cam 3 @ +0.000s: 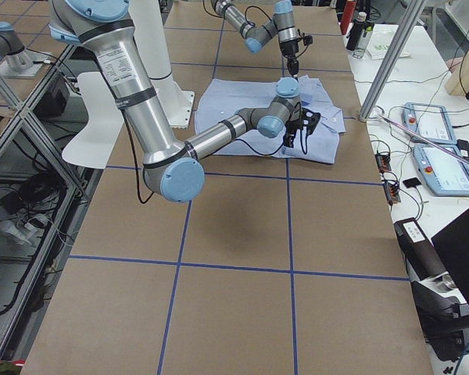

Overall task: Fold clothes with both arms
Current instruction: 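Fold the held sleeve with the left gripper across toward the collar, then release the sleeve and move the right gripper to the hem corner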

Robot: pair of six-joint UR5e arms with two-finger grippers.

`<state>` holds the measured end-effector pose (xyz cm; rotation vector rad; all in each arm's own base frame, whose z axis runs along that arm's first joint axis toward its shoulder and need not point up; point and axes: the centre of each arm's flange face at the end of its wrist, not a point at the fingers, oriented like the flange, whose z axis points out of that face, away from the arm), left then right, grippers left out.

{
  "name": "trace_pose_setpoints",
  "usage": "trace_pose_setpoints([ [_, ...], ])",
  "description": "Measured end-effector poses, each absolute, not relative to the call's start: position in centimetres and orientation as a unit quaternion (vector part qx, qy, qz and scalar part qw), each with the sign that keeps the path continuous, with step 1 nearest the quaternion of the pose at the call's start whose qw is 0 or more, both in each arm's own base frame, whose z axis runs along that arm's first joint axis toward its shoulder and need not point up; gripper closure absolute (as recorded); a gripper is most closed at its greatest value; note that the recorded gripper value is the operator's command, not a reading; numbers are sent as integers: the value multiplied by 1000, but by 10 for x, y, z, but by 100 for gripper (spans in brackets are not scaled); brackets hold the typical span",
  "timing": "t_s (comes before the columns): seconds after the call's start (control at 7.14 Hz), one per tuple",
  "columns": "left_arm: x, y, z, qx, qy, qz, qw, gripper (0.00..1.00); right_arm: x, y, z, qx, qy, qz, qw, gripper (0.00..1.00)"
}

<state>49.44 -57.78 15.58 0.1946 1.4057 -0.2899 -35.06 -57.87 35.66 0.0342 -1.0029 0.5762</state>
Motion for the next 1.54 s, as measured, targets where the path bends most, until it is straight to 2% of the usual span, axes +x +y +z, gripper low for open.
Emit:
trace_pose_setpoints([
  [0.42, 551, -539, 133, 97, 646, -140, 744, 100, -346, -578, 368, 20, -467, 274, 841, 0],
  [0.56, 562, -534, 128, 98, 646, -141, 744, 90, -346, -578, 369, 20, -466, 274, 841, 0],
  [0.7, 570, -531, 125, 98, 645, -141, 744, 16, -346, -578, 371, 19, -464, 275, 842, 0],
  [0.84, 574, -529, 123, 98, 645, -141, 744, 7, -346, -578, 372, 19, -464, 275, 842, 0],
  [0.98, 577, -529, 118, 102, 645, -143, 743, 3, -347, -578, 372, 20, -463, 275, 842, 0],
  [1.4, 575, -529, 91, 109, 652, -148, 736, 5, -349, -572, 365, 23, -468, 275, 839, 0],
  [1.54, 569, -525, 90, 103, 641, -152, 746, 6, -358, -555, 361, 27, -470, 271, 840, 1],
])
